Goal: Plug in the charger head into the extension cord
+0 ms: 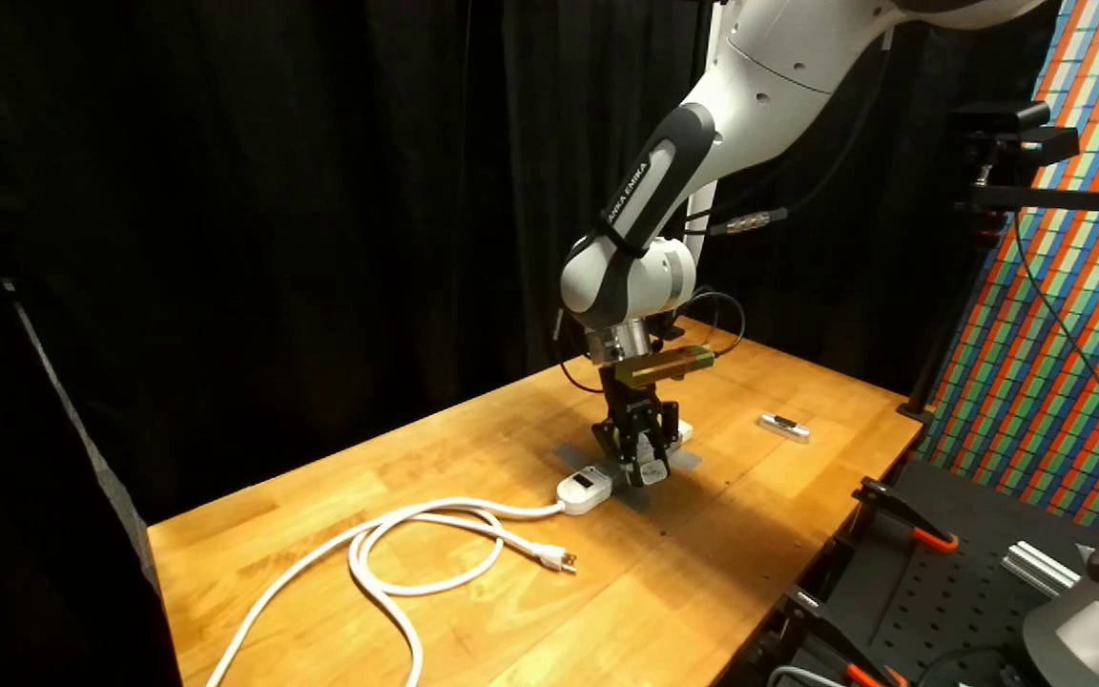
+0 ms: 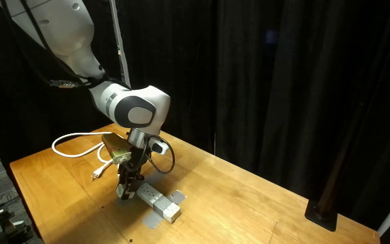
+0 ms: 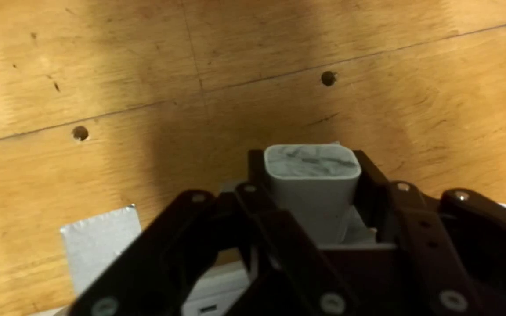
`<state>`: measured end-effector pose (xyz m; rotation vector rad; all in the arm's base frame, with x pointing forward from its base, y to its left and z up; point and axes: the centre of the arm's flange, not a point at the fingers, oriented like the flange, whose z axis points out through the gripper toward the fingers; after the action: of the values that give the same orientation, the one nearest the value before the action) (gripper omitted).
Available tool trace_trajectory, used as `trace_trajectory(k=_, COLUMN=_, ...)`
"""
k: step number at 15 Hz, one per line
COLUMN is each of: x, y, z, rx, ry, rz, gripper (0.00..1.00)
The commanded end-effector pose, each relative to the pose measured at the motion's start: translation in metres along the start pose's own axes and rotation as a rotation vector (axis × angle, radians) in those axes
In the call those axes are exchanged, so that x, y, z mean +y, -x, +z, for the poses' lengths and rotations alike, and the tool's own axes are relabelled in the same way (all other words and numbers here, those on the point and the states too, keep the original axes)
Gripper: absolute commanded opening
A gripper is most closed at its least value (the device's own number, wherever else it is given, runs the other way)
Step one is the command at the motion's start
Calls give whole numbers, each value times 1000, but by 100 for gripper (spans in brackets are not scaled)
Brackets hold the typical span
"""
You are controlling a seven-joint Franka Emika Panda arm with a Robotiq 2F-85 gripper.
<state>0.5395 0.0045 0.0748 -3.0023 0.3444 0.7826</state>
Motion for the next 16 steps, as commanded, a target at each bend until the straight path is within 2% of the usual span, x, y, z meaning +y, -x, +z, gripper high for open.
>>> trace_trajectory(k=1, x=-6, y=-9, z=-11, rx=36, ry=-22, rz=-12, gripper=23)
trace_trajectory(k=16, x=-28, y=-24, z=-33, rx=10, ry=-66, rz=-6, gripper=23)
